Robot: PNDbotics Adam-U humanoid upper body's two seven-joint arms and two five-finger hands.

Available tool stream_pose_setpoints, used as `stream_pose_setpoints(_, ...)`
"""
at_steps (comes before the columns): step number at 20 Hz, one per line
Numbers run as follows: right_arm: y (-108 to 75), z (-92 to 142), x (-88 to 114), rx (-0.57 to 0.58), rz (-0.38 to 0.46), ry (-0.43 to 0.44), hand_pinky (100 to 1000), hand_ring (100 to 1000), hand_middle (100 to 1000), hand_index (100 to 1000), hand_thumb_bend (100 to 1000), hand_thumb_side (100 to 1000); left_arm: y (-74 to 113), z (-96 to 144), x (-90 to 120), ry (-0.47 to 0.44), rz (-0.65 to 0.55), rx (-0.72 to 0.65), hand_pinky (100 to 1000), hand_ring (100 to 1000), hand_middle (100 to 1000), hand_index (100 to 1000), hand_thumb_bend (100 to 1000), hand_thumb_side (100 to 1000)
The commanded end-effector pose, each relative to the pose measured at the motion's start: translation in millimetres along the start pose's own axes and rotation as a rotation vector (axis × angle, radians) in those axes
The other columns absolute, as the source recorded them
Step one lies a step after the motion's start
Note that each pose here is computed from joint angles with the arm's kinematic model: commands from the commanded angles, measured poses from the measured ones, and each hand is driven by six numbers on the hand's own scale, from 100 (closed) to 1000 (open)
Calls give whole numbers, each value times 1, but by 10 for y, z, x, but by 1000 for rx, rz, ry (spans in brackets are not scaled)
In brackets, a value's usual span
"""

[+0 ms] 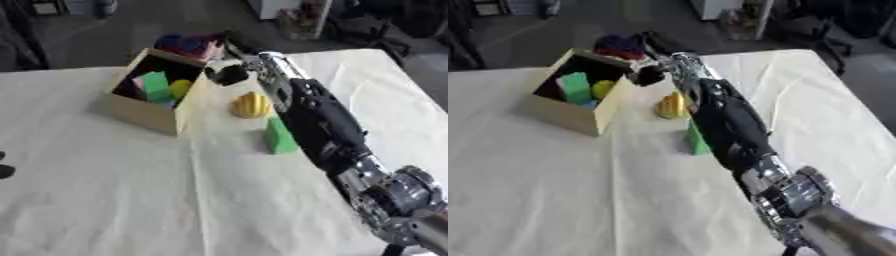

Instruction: Pick up objects on the table and place them in the box.

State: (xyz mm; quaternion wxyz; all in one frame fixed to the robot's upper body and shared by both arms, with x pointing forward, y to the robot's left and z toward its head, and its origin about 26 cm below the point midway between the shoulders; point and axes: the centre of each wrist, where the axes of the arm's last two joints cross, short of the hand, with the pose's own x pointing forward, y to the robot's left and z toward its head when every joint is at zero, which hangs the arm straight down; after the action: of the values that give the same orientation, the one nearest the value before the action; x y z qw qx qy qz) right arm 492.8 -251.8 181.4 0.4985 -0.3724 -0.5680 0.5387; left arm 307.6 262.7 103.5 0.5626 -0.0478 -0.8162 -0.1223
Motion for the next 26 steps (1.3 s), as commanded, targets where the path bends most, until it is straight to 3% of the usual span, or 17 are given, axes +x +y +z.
stream_pose_setpoints(1, -109, 56, -229, 88, 14, 68, 831, 857, 856, 960, 284, 439, 58, -8, 54, -15, -26, 9, 733, 609, 625, 726, 704, 552)
stream_pose_setpoints(7, 156, 72, -416, 336, 67, 151, 853, 878, 879, 964, 293, 441, 60, 3, 46, -13, -26, 13, 734, 609, 624, 726, 704, 552)
stream_pose_setpoints(13, 267, 71, -429, 364, 193, 211, 850, 866, 860, 926, 293, 404, 56, 7, 40, -12, -24, 15, 734, 608, 624, 727, 706, 552)
stream_pose_setpoints(14, 289, 70, -427, 354, 209, 218, 840, 850, 840, 908, 289, 388, 56, 8, 38, -11, -23, 16, 734, 608, 624, 727, 706, 552)
stream_pose_setpoints(16, 327, 69, -420, 311, 234, 228, 785, 761, 726, 781, 266, 327, 55, 9, 34, -9, -22, 18, 734, 608, 624, 727, 705, 552)
stream_pose_setpoints(18, 376, 69, -419, 262, 255, 232, 785, 761, 726, 781, 266, 327, 55, 9, 34, -9, -22, 18, 734, 608, 624, 727, 705, 552)
stream_pose_setpoints(19, 361, 66, -405, 219, 263, 226, 737, 664, 580, 610, 219, 251, 56, 10, 35, -10, -22, 19, 734, 608, 623, 728, 704, 552)
stream_pose_setpoints(20, 338, 64, -387, 165, 270, 218, 723, 632, 533, 534, 205, 228, 57, 10, 36, -10, -23, 19, 734, 608, 623, 727, 704, 551)
stream_pose_setpoints(23, 202, 53, -315, -10, 240, 179, 705, 602, 500, 484, 208, 226, 56, 11, 35, -10, -21, 20, 735, 608, 623, 727, 705, 551)
stream_pose_setpoints(26, 36, 34, -218, -129, 150, 134, 687, 575, 479, 465, 201, 244, 56, 9, 36, -11, -21, 20, 735, 608, 622, 727, 706, 551)
